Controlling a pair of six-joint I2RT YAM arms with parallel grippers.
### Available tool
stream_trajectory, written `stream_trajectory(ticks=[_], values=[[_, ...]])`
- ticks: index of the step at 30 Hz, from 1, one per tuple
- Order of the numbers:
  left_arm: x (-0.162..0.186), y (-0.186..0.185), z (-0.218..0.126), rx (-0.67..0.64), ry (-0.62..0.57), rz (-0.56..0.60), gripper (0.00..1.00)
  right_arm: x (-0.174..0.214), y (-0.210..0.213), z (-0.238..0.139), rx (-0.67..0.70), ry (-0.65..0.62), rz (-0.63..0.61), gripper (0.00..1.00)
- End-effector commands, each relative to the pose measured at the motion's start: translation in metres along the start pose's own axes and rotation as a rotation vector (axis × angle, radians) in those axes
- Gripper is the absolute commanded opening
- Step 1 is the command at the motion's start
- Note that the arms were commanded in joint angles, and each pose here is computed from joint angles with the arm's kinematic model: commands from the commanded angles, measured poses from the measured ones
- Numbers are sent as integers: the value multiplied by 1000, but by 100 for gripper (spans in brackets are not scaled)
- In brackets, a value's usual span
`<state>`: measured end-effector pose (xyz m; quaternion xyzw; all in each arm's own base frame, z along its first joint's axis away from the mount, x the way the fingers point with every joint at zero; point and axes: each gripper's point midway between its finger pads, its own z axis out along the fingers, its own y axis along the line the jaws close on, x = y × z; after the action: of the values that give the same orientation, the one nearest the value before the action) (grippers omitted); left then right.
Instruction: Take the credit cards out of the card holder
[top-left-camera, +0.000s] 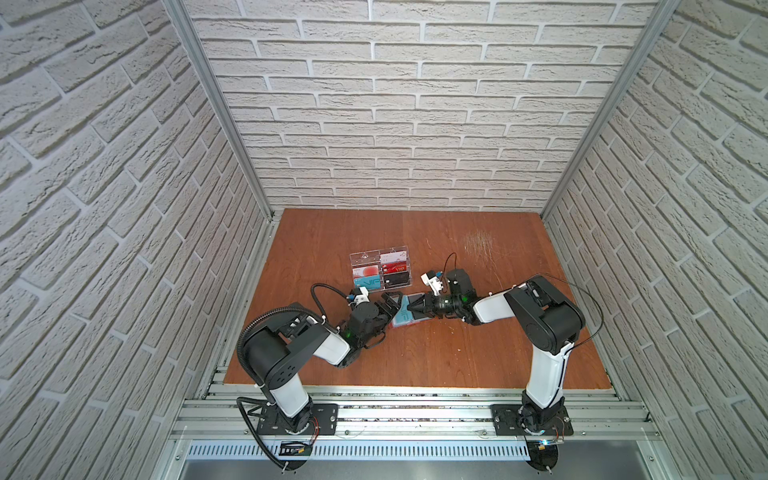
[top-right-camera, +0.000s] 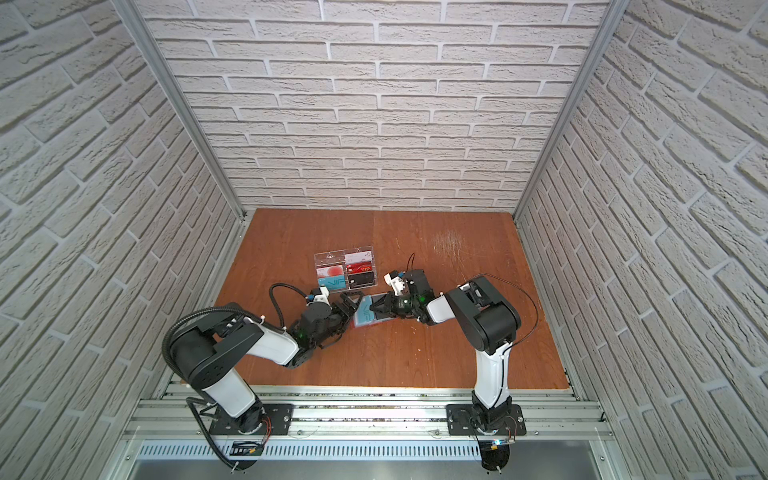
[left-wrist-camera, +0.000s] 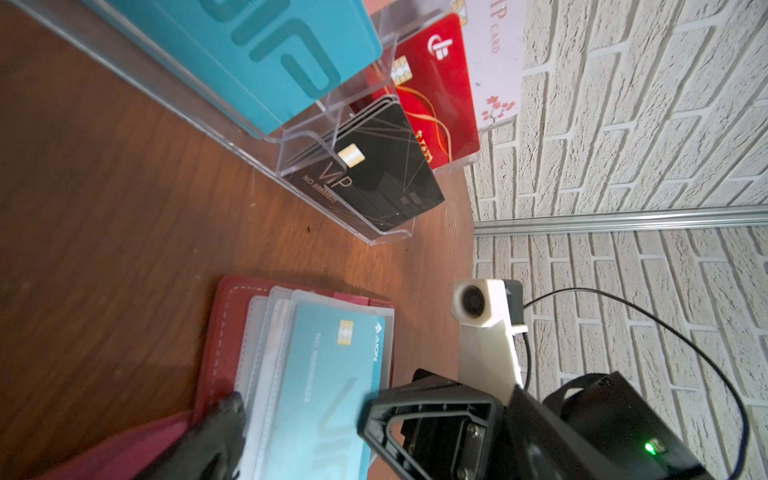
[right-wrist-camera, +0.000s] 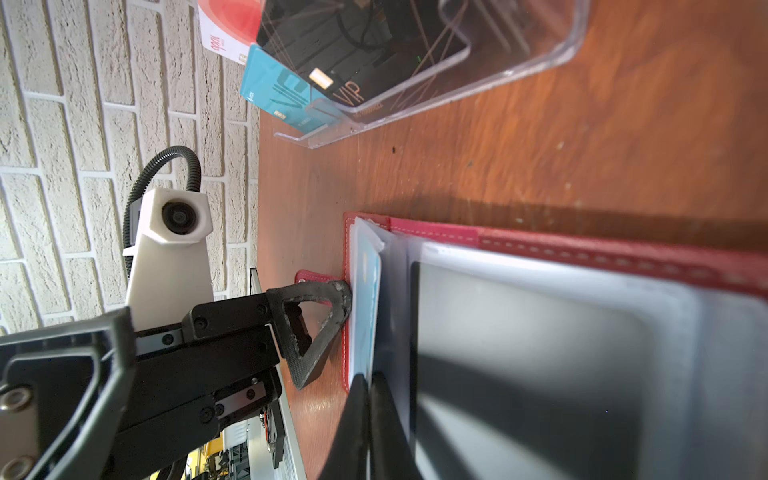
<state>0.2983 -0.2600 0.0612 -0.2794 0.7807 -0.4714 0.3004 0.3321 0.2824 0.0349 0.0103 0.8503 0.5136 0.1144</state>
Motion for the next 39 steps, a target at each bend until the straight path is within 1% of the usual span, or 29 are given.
stream_trajectory(ticks=[1, 6, 12, 20, 26, 33, 36, 39], values=[[13, 72, -13, -234, 54, 11, 98, -11, 11, -13, -11, -41, -43, 6], [11, 74, -15, -241, 51, 9, 98, -13, 4, -21, 40, -51, -51, 6], [9, 76, -16, -248, 47, 12, 98, -16, -1, -25, 61, -56, -44, 6], [10, 74, -13, -239, 58, 21, 98, -13, -11, -17, 63, -33, -7, 7], [12, 58, -6, -204, 77, 27, 98, -9, -9, -9, 48, -11, -5, 9], [10, 22, 0, -157, 100, 65, 98, -8, -5, -4, 10, 0, 9, 10], [9, 14, 1, -155, 102, 87, 98, -8, -4, -3, 5, 4, 10, 12], [9, 10, 3, -154, 105, 94, 98, -6, -4, -1, 3, 9, 7, 17]])
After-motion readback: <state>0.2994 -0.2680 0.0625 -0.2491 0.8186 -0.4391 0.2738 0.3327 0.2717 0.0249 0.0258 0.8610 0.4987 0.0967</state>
